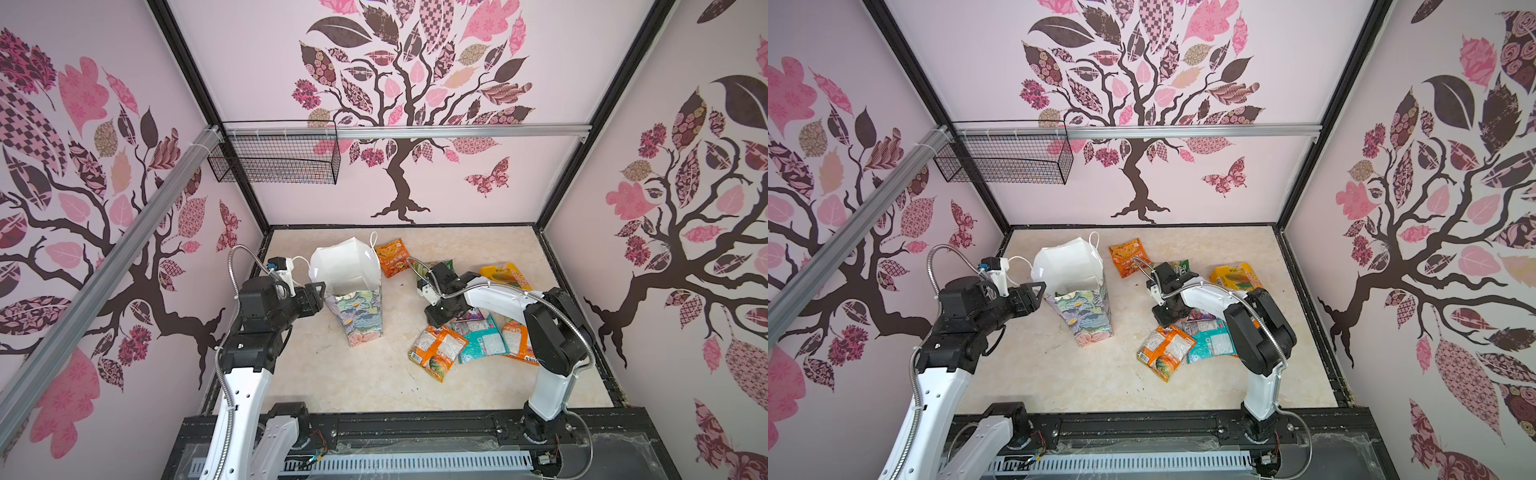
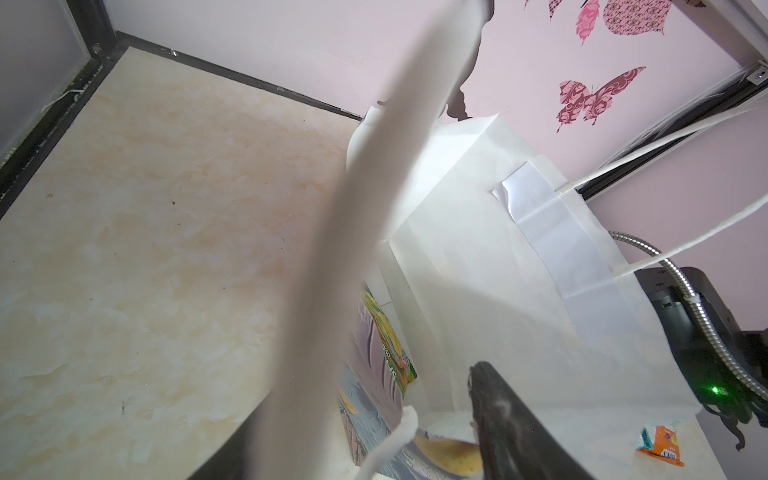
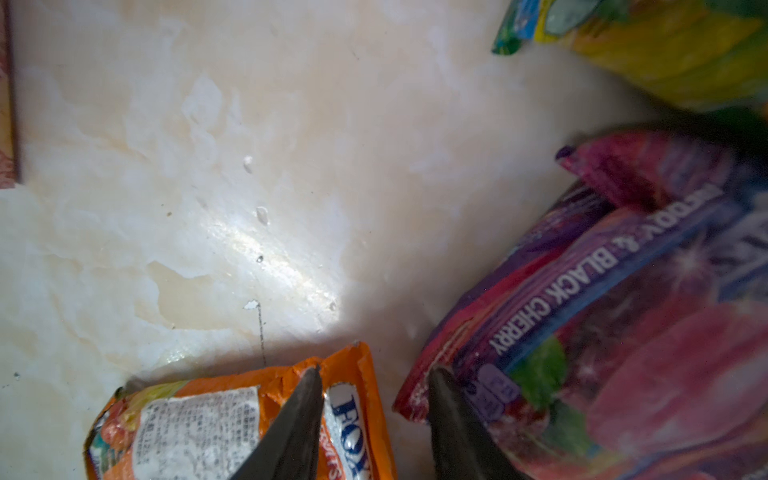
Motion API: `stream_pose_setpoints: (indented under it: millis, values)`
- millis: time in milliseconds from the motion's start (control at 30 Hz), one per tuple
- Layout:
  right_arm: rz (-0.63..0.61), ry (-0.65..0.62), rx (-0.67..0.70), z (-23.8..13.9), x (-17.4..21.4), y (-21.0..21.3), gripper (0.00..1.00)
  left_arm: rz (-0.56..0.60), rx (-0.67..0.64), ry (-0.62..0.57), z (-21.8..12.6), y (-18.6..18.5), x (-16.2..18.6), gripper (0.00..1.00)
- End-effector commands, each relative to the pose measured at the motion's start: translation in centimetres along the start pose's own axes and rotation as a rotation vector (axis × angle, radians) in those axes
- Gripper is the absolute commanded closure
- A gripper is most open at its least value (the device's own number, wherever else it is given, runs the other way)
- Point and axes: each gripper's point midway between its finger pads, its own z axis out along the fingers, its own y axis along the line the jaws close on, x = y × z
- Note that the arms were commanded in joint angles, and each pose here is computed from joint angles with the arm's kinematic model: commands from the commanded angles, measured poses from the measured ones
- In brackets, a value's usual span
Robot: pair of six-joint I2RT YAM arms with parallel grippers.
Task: Place the snacks into the paper bag
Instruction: 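Lower the right gripper onto the orange Fox's Fruits packet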
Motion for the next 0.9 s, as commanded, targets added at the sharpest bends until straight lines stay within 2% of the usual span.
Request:
stream_pose_setpoints:
  millis: [0,267,400,500,633,867]
  values:
    - [-0.015,0.062,-0.031,1.5,1.5,0.3,0.58,0.010,0.006,-0.011,-0.2,-0.1,-0.2,0.35]
    - [-0.013,0.059,-0.034,1.5,1.4,0.3,0.67,0.011,0.005,-0.012,-0.3,-0.1,-0.2,0.34]
    - [-0.012,0.061,-0.036,1.6,1.4,0.3,0.78,0.011,0.005,-0.011,-0.3,-0.1,-0.2,0.35]
    - [-0.011,0.046,-0.037,1.3,1.0,0.4,0.92,0.011,0.005,-0.012,-0.3,-0.1,-0.2,0.34]
    - [-0.008,0.006,-0.041,0.4,0.4,0.5,0.99,0.012,0.006,-0.014,-0.3,-0.2,-0.3,0.34]
    - [-0.010,-0.065,-0.055,-1.4,-0.6,1.0,1.00,0.011,0.005,-0.013,-0.3,-0.1,-0.2,0.35]
